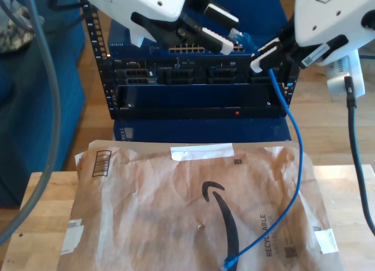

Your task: Grab the cable and plug it in

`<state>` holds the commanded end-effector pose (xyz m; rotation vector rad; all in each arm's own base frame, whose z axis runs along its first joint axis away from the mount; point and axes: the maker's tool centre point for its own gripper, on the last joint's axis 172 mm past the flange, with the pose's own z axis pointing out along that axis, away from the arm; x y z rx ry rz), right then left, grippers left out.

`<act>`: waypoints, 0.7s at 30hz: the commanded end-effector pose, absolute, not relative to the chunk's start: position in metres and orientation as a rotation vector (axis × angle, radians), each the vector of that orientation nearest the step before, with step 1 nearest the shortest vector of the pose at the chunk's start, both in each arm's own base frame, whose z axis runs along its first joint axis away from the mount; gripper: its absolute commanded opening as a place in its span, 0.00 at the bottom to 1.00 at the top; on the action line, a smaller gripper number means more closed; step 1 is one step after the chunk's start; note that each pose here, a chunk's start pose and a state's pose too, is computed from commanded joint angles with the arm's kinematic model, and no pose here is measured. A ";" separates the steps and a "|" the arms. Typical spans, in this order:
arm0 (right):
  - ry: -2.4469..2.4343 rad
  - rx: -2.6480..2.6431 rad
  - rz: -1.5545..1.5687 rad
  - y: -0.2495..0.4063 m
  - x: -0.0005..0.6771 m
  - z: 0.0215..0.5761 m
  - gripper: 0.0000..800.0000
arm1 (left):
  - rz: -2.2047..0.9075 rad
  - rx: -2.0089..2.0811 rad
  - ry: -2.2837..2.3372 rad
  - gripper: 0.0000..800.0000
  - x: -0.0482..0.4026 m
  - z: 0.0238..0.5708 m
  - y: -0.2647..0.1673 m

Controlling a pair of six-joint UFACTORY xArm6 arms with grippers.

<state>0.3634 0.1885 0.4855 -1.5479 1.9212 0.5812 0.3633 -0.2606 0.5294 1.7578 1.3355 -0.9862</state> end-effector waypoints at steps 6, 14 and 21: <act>1.920 -1.548 0.580 0.188 0.364 0.486 0.01 | -0.996 1.747 1.315 0.42 0.363 0.534 -0.263; 1.920 -1.548 0.580 0.188 0.364 0.486 0.01 | -1.011 1.740 1.329 0.42 0.363 0.527 -0.263; 1.919 -1.549 0.579 0.188 0.364 0.486 0.01 | -1.008 1.740 1.329 0.36 0.364 0.526 -0.263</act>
